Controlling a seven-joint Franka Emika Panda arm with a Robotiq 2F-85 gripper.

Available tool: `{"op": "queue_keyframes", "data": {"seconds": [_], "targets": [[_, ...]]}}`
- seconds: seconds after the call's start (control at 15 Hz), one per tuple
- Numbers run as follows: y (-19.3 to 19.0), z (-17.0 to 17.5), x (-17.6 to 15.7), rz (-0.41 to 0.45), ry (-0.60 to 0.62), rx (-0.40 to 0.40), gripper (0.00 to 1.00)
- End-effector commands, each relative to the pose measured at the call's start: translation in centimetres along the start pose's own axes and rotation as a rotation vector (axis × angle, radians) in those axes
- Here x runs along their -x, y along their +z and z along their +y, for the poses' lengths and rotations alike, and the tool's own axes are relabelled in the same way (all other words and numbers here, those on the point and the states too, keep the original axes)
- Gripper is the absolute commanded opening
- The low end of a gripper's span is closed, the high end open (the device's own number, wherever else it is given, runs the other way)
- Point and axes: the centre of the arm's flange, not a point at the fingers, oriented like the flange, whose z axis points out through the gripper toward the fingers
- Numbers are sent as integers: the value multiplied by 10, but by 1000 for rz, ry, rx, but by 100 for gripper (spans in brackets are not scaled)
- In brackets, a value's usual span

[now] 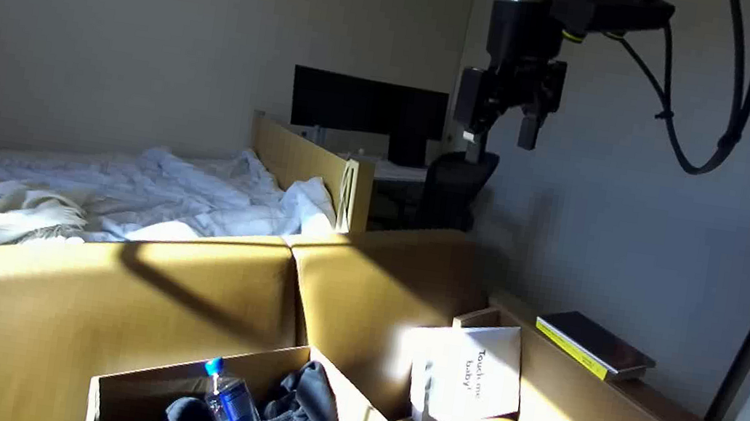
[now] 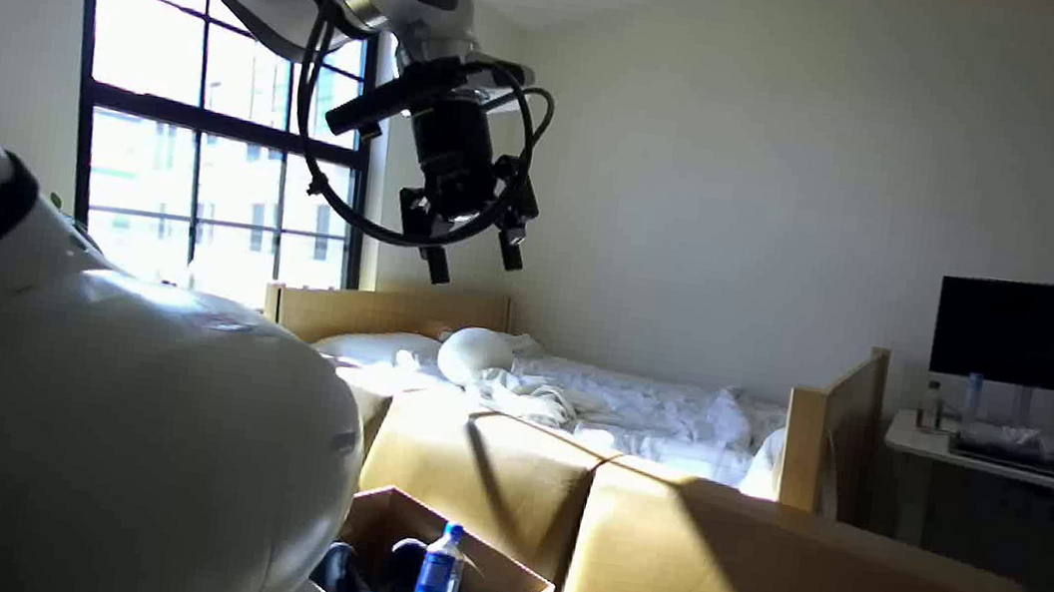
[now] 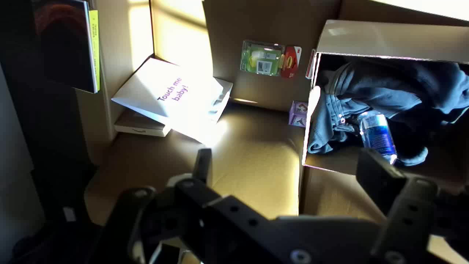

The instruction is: Pick up the white book from the sofa and put it in the box

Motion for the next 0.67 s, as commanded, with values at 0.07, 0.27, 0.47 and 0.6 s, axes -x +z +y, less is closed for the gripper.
{"op": "queue_keyframes", "data": {"seconds": [0.07,0.27,0.47,0.6], "targets": [[0,0,0,0,0,0,100],[0,0,0,0,0,0,100],[0,0,0,0,0,0,100],[-4,-6,-1,21,64,14,100]]}}
